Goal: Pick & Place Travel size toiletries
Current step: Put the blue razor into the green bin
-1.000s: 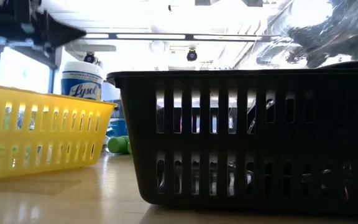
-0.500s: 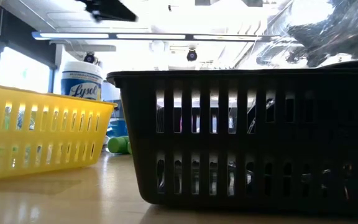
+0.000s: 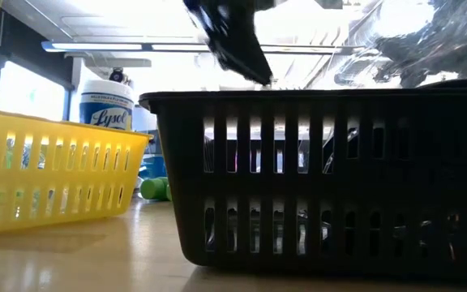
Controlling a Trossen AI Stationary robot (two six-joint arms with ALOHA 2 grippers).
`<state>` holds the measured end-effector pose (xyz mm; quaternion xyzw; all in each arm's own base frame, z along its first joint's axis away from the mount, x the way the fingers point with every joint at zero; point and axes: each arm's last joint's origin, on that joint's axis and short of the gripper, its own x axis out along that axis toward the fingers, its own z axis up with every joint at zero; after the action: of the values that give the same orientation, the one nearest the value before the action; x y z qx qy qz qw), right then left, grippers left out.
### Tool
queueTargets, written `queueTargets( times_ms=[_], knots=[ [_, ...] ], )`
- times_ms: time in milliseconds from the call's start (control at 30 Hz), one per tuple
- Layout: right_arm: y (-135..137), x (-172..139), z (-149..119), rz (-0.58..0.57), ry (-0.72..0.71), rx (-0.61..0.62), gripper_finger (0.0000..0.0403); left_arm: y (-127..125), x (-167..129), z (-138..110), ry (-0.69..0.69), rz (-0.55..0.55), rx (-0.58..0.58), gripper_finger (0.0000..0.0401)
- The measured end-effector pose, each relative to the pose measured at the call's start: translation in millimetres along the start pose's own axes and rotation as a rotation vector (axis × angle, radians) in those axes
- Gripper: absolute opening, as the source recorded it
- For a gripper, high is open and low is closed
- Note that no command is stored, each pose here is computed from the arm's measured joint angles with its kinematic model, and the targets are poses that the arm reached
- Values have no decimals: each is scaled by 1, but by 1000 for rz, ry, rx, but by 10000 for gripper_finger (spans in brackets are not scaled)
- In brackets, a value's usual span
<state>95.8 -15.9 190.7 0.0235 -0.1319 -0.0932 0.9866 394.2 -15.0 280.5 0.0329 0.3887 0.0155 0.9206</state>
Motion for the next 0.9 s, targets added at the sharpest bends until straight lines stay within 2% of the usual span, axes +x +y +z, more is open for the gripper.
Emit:
queueTargets(
  times_ms=[233,400,567,900],
  knots=[
    [0,0,-1,-1,15,24,4,31,52,-6,92,42,-81,207],
    [0,0,-4,-3,41,24,4,46,73,-14,111,-66,-201,210],
    [0,0,-5,-3,47,23,4,42,93,-23,155,-136,-255,210],
    [0,0,-4,-4,45,21,4,43,106,-26,144,-118,-255,210]
  ],
)
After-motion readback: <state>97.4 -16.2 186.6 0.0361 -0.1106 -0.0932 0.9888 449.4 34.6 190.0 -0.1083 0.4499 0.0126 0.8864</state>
